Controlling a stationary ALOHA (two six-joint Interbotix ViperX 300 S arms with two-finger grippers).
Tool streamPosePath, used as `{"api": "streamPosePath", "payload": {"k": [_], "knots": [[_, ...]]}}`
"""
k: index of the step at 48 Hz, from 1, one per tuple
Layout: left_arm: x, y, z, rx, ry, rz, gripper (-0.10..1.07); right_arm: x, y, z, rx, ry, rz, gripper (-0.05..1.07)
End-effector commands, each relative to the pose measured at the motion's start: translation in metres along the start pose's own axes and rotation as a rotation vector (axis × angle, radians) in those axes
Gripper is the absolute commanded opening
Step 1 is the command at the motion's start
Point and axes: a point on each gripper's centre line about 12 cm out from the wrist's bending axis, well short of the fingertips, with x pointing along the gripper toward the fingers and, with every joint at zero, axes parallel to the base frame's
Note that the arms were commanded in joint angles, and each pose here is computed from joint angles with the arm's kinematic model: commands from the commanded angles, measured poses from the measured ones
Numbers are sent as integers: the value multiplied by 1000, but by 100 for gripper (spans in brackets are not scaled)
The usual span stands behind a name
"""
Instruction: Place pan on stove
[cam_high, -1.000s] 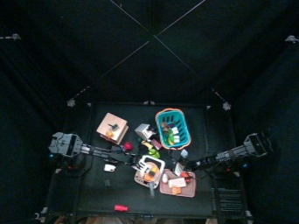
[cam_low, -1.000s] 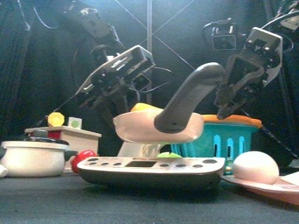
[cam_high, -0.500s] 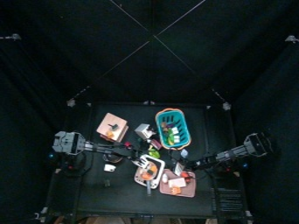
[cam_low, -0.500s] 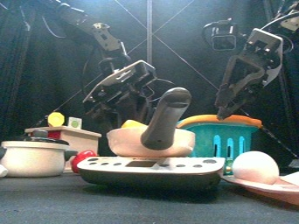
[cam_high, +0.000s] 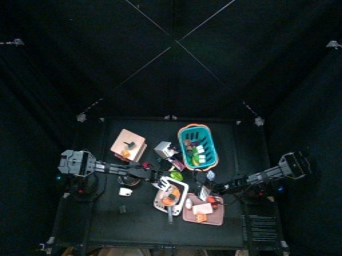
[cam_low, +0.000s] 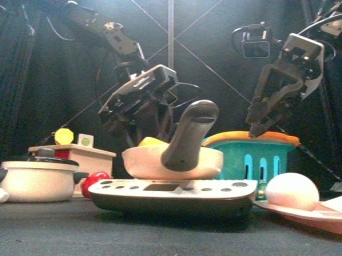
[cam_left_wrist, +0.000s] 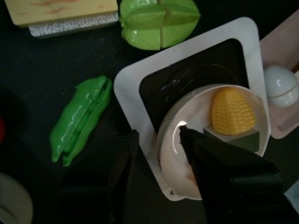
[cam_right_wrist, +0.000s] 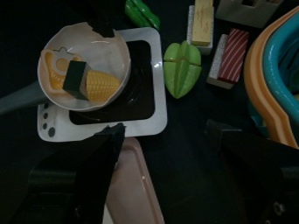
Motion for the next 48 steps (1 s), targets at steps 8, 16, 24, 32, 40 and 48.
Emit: {"api": "streamPosePath", "payload": {"k": [8,16,24,32,40,48], "knots": [[-26,-11,5,62,-83,-51,82,-4,3,7,11,-20,15,103],[-23,-12,0,71,-93,-72,82,-3,4,7,16,-16,15,103],[-27,-11,-3,80,-98,-79,82,-3,3,6,10,-15,13,103],[-43,-6,-4,115,-135,-85,81,1,3,2,24,4,6,103],[-55,-4,-11,142,-157,-102,81,4,9,0,60,34,9,103],[-63,-6,-22,165,-174,-148,82,4,17,-4,46,48,26,103]]}}
